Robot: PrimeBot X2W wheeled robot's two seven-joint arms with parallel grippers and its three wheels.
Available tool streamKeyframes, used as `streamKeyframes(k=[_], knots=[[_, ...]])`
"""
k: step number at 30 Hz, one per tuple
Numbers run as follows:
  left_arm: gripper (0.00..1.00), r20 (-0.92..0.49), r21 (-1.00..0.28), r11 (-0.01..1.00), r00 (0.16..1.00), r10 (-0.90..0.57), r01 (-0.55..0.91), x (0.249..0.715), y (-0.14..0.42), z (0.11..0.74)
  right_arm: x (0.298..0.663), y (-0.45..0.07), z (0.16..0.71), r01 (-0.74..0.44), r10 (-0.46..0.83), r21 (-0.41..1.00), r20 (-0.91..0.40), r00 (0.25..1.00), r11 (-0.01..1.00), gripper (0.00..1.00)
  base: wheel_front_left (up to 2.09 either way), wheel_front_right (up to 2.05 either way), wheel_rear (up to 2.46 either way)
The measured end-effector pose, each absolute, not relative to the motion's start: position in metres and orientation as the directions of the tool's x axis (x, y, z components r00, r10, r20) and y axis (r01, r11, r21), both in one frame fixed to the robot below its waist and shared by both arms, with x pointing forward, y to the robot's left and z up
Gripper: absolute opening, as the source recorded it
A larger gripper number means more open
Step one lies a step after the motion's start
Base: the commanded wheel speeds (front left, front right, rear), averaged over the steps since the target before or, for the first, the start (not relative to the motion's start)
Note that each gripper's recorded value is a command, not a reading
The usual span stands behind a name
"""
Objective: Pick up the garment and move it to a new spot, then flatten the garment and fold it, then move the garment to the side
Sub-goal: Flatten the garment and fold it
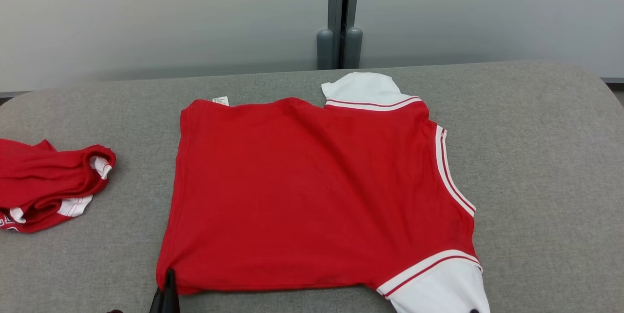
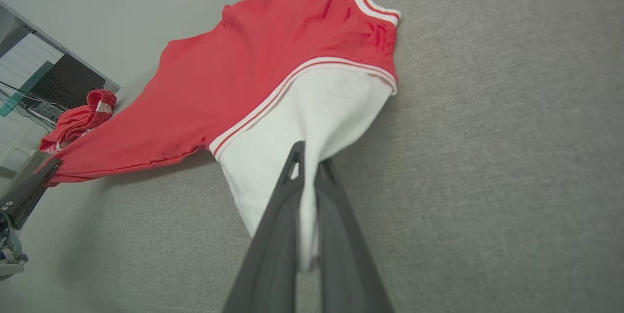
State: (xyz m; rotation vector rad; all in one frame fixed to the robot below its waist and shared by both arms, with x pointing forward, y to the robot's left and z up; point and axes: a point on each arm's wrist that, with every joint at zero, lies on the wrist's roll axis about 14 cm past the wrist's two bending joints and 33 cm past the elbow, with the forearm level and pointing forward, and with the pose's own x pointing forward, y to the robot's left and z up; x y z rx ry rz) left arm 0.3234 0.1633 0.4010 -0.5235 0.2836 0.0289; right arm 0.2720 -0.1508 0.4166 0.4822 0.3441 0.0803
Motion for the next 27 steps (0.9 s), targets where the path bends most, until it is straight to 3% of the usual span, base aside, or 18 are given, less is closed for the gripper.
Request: streamKeyframes(k=[11,27], knots=[[0.00,-0.299,-0.469,0.878,0.953,-0.054,-0.097,0.317,0.162,0.394,0.274,-0.158,0.418,0.060,0.123,0.488,-0.333,0.935,0.871,0.00,0.00,0.00,0.00],[0.00,-0.269,-0.446,0.895,0.957,-0.104,-0.028,0.340,0.151,0.403,0.345,-0.160,0.445,-0.027,0.166,0.451,-0.271,0.948,0.892,0.00,0.00,0.00,0.00]])
